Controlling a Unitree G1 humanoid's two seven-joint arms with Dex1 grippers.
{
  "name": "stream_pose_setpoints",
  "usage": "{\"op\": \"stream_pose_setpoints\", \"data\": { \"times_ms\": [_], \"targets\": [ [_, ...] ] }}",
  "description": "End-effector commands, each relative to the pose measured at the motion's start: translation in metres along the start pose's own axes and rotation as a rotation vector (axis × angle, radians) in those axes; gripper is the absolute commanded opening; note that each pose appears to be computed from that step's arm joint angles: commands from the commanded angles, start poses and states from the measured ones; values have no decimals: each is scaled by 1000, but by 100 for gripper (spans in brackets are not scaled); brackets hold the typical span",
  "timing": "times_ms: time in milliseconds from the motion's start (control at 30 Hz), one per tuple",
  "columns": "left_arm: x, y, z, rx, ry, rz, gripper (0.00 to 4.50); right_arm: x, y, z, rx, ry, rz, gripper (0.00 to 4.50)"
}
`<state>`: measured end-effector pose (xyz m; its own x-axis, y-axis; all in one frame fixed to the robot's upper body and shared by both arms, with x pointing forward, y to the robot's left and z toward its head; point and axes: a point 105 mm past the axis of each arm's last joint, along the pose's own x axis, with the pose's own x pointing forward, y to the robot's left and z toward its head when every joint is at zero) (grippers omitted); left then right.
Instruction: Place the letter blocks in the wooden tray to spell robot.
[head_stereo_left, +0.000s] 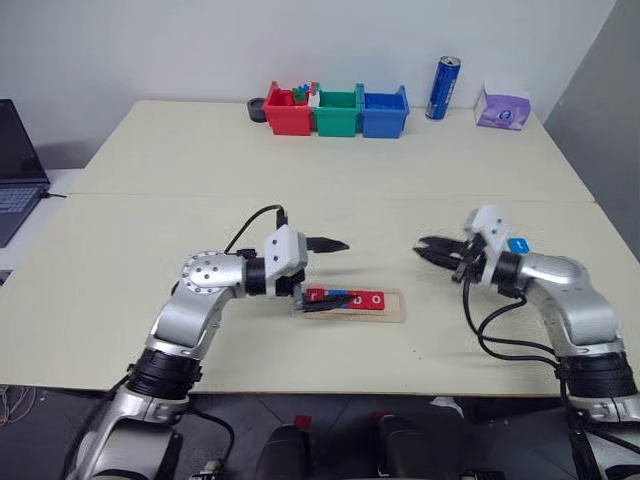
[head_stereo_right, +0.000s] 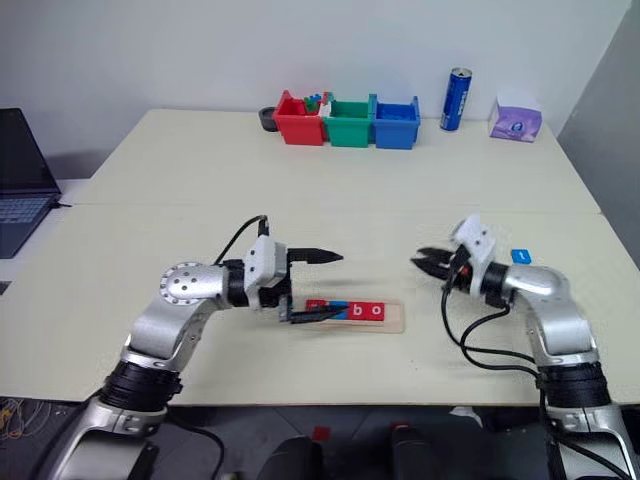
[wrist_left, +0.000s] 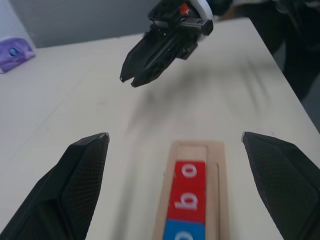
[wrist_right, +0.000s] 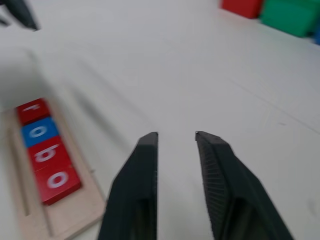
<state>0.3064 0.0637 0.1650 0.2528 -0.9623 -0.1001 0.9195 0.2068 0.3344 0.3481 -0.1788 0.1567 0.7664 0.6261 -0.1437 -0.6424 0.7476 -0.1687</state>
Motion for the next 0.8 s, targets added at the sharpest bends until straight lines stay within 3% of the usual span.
{"op": "stream_pose_setpoints", "data": {
  "times_ms": [33, 200, 500, 800],
  "targets": [
    [20, 0, 15, 60, -29, 9, 450, -26, -40, 0, -9, 15, -308, 260],
    [45, 1, 11, 50, -21, 33, 450, -62, -83, -24, -1, 102, -638, 446],
    [78, -5, 21, 37, -30, 67, 450, -67, -110, -52, 151, 111, -736, 449],
    [76, 0, 23, 42, -35, 94, 450, -49, -122, -69, 210, 141, -708, 449]
  ]
}}
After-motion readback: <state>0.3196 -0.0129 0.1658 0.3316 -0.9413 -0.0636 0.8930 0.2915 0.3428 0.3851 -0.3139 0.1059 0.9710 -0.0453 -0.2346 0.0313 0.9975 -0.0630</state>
